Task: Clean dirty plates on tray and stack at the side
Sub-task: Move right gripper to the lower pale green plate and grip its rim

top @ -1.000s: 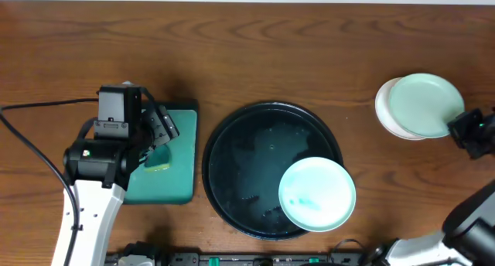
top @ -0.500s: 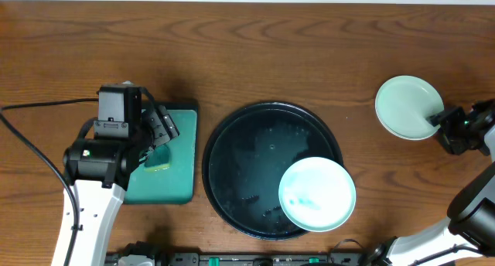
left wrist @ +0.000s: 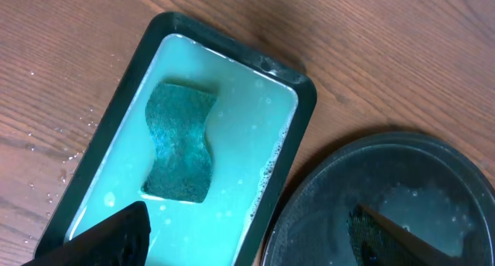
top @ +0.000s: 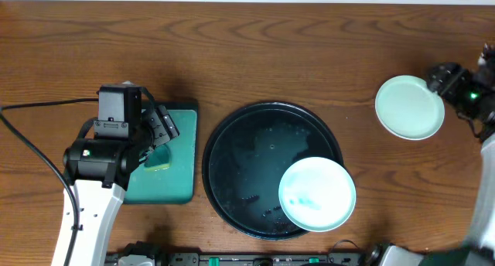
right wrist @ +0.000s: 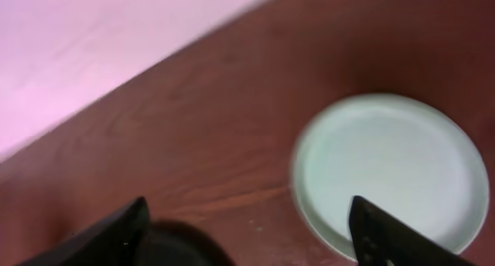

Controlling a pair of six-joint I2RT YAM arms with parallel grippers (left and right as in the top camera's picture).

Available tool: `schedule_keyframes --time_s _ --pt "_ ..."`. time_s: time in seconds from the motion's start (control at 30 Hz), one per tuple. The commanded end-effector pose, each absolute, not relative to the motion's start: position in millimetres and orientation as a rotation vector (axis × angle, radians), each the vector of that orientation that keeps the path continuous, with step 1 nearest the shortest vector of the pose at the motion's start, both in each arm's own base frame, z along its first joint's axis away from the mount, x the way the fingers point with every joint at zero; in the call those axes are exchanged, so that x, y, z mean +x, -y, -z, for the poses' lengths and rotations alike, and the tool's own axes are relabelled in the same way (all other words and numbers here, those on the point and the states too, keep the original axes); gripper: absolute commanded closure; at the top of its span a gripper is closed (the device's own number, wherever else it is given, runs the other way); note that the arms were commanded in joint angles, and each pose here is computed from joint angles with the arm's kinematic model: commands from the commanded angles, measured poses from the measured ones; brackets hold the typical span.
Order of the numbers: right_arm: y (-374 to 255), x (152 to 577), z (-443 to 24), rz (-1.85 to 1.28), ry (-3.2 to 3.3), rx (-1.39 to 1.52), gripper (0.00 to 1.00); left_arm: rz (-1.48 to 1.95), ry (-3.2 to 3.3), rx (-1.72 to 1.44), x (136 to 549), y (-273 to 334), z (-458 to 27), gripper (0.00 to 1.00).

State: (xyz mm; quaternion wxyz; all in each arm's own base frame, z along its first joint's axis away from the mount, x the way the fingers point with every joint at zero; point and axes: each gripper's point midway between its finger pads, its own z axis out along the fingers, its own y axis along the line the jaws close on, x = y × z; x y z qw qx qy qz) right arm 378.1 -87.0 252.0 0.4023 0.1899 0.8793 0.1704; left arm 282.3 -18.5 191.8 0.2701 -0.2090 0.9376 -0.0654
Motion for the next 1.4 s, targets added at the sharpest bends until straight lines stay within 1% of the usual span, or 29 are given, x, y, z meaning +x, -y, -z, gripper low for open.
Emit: schedule_keyframes --time_s 0.0,0.03,0.1,0.17,0.2,0.23,0.27,0.33,0.37,0.4,0.43,0.47,0.53,0.6,0.73,0.77,0.87,0.93,0.97,1.07,1.2,1.23,1.37 --pt "55 363 -278 -0.228 -2.226 0.254 0.17 0.172 -2.531 -0.557 283 19 -191 0.18" --pt "45 358 -282 -0.206 -2.230 0.218 0.16 0.172 -2.531 -0.557 283 19 -191 0.18" --pt "25 350 -286 -0.195 -2.245 0.158 0.20 0.172 -2.534 -0.558 282 19 -191 0.18" --pt "1 341 -282 -0.217 -2.281 0.090 0.22 0.171 -2.536 -0.559 282 19 -190 0.18" --pt "-8 338 -280 -0.233 -2.298 0.063 0.20 0.171 -2.536 -0.558 282 19 -190 0.18" --pt "-17 335 -277 -0.253 -2.314 0.034 0.14 0.171 -2.536 -0.558 282 19 -190 0.18" --pt "-30 331 -274 -0.295 -2.332 -0.007 0.02 0.171 -2.536 -0.558 282 19 -190 0.18" --pt "-57 325 -275 -0.409 -2.339 -0.091 0.01 0.170 -2.537 -0.559 281 19 -190 0.18" --pt "-69 322 -276 -0.472 -2.335 -0.130 0.12 0.170 -2.538 -0.559 281 19 -190 0.18" --pt "-77 320 -278 -0.517 -2.328 -0.156 0.20 0.169 -2.539 -0.559 281 19 -190 0.18" --pt "-86 318 -281 -0.574 -2.316 -0.188 0.18 0.169 -2.541 -0.560 281 19 -190 0.18" --pt "-93 316 -283 -0.620 -2.309 -0.213 0.01 0.169 -2.541 -0.560 281 19 -190 0.18" --pt "-106 307 -278 -0.718 -2.336 -0.250 0.01 0.168 -2.541 -0.560 281 19 -190 0.18" --pt "-109 300 -268 -0.748 -2.387 -0.264 0.01 0.168 -2.541 -0.560 281 19 -190 0.18" --pt "-108 282 -235 -0.779 -2.557 -0.234 0.01 0.168 -2.541 -0.560 281 19 -189 0.18" --pt "-108 274 -224 -0.789 -2.619 -0.216 0.01 0.168 -2.541 -0.560 281 19 -190 0.18" --pt "-101 251 -193 -0.760 -2.825 -0.066 0.17 0.168 -2.541 -0.560 281 19 -190 0.18" --pt "-90 235 -172 -0.647 -2.960 0.093 0.24 0.168 -2.541 -0.560 281 19 -190 0.18" --pt "-79 225 -160 -0.538 -3.027 0.222 0.25 0.168 -2.541 -0.560 281 19 -190 0.18" --pt "-59 203 -139 -0.319 -3.113 0.475 0.25 0.168 -2.541 -0.559 281 19 -189 0.18" --pt "-54 174 -113 -0.261 -3.177 0.697 0.25 0.167 -2.543 -0.560 280 19 -189 0.18" --pt "-52 158 -97 -0.227 -3.219 0.789 0.26 0.167 -2.543 -0.560 280 19 -189 0.18" --pt "-50 135 -66 -0.181 -3.268 0.887 0.27 0.168 -2.542 -0.560 281 19 -189 0.18"
